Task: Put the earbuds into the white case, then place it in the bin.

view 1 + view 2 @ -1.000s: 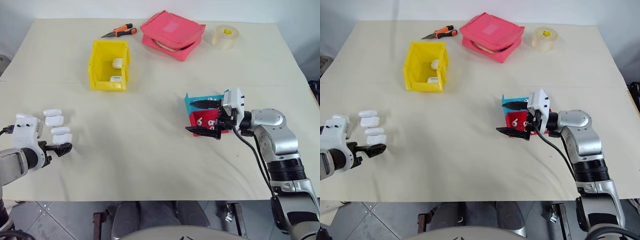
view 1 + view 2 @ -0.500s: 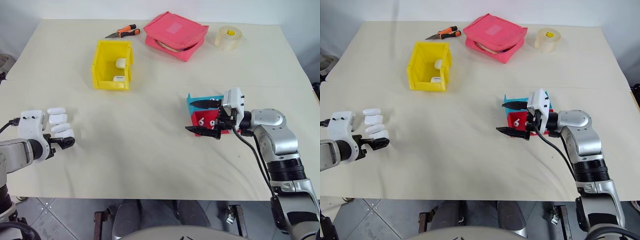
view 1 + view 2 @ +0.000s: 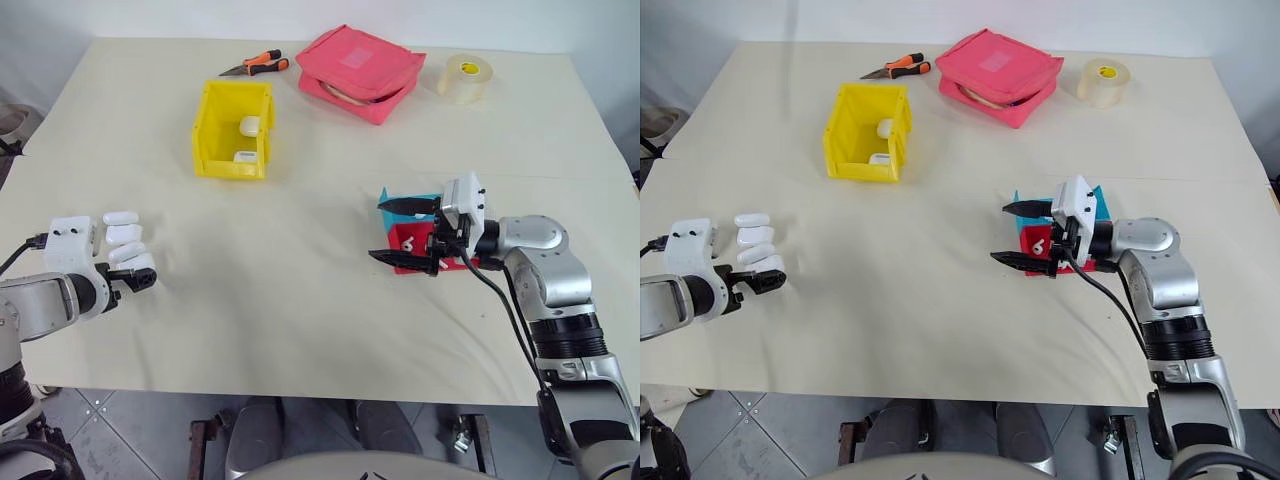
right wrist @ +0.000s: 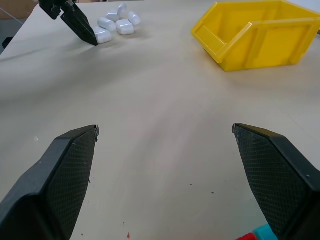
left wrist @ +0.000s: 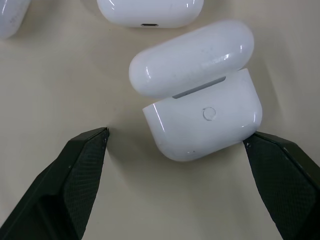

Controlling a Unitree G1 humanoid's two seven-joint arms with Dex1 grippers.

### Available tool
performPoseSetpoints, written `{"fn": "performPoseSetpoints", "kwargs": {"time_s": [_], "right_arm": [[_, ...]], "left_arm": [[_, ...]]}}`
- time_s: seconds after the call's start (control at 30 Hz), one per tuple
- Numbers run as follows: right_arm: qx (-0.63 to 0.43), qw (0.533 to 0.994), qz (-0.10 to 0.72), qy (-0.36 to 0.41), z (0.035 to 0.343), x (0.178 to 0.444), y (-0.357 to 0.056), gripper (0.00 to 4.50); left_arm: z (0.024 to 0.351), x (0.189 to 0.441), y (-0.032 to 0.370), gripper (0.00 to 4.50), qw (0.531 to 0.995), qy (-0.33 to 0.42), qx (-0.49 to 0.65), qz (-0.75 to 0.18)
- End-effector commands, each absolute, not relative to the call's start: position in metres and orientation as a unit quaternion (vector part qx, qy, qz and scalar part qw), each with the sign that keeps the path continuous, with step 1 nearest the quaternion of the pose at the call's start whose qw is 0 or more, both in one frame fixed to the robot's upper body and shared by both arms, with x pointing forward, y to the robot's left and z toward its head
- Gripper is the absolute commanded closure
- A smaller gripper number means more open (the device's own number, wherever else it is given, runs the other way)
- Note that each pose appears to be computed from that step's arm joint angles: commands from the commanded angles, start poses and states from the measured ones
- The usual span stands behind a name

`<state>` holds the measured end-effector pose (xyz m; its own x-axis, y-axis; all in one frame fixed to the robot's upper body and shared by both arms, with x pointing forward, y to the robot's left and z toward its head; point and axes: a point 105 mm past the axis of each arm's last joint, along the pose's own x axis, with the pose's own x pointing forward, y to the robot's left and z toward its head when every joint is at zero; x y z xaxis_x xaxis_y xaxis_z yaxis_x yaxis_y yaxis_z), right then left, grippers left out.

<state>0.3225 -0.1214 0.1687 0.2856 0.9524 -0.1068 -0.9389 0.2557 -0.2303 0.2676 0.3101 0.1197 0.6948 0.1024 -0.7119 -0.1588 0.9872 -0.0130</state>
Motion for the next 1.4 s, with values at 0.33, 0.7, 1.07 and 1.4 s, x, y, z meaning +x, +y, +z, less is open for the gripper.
{"fn": "performPoseSetpoints", "kwargs": {"time_s": [0.33, 0.7, 1.07, 1.4], "right_arm": [[-0.14, 0.788, 0.597, -0.054, 0.181, 0.326, -0.119, 0.0], [-0.142, 0.789, 0.595, -0.053, 0.18, 0.326, -0.119, 0.0], [-0.142, 0.788, 0.596, -0.05, 0.178, 0.325, -0.12, 0.0], [-0.141, 0.784, 0.602, -0.05, 0.179, 0.325, -0.118, 0.0]], "left_arm": [[0.093, 0.266, 0.305, 2.75, 0.898, 0.423, -0.074, 0.099], [0.109, 0.258, 0.291, 4.16, 0.914, 0.402, -0.024, 0.037], [0.116, 0.243, 0.285, 2.98, 0.922, 0.381, -0.077, -0.006], [0.128, 0.265, 0.279, 0.07, 0.926, 0.376, -0.006, 0.03]]}}
